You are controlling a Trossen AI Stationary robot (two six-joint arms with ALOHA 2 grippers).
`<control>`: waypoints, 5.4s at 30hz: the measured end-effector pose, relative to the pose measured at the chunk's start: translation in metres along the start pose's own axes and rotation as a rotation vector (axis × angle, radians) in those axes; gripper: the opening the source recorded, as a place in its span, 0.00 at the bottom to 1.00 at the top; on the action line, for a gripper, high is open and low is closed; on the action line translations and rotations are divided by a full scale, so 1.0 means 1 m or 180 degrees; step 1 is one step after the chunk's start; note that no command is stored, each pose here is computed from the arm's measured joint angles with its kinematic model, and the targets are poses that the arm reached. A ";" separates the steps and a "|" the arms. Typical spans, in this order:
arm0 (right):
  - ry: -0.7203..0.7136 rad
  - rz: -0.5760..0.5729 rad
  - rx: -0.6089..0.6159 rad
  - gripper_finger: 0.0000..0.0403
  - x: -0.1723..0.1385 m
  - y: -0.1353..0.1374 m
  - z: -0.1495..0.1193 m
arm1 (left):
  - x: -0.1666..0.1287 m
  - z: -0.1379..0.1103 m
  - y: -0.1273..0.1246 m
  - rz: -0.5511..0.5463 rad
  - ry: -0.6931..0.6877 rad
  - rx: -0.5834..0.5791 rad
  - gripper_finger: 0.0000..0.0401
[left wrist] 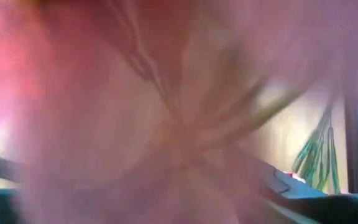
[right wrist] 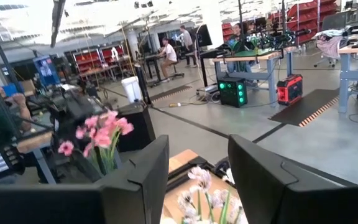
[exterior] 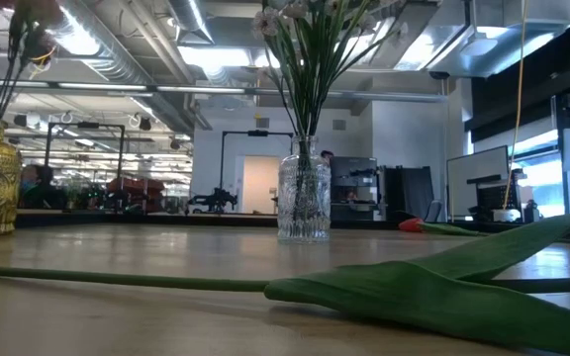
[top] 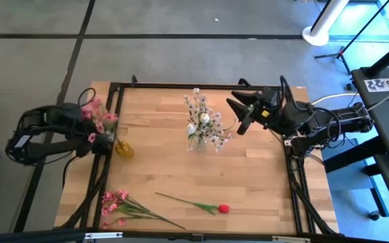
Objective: Sort flowers into vase by color
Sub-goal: Put the top pink flowers into the yellow vase, then put the pink flowers into the yellow vase
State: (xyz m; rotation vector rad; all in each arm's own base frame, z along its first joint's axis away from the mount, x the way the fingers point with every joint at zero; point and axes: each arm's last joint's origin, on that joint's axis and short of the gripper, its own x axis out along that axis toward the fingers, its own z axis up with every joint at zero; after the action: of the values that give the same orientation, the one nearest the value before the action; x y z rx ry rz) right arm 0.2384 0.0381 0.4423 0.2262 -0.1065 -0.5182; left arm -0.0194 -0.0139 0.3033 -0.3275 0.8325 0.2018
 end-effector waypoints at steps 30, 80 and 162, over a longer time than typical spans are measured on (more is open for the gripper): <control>0.0030 -0.0029 -0.0108 0.41 0.000 0.000 -0.001 | -0.082 0.009 -0.023 -0.0846 -0.0766 -0.0967 0.36; 0.0060 -0.0384 -0.0124 0.41 0.000 -0.004 -0.005 | -0.114 0.074 -0.073 -0.2642 -0.1947 0.0274 0.24; 0.1486 0.0043 -0.1249 0.81 -0.029 -0.032 -0.036 | 0.231 -0.008 -0.280 0.1672 0.2073 -0.4243 0.41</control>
State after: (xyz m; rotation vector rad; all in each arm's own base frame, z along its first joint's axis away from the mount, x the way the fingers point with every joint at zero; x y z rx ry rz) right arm 0.2041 0.0321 0.3986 -0.0414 0.4454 -0.4514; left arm 0.2111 -0.2666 0.1822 -1.4765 1.3308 1.2040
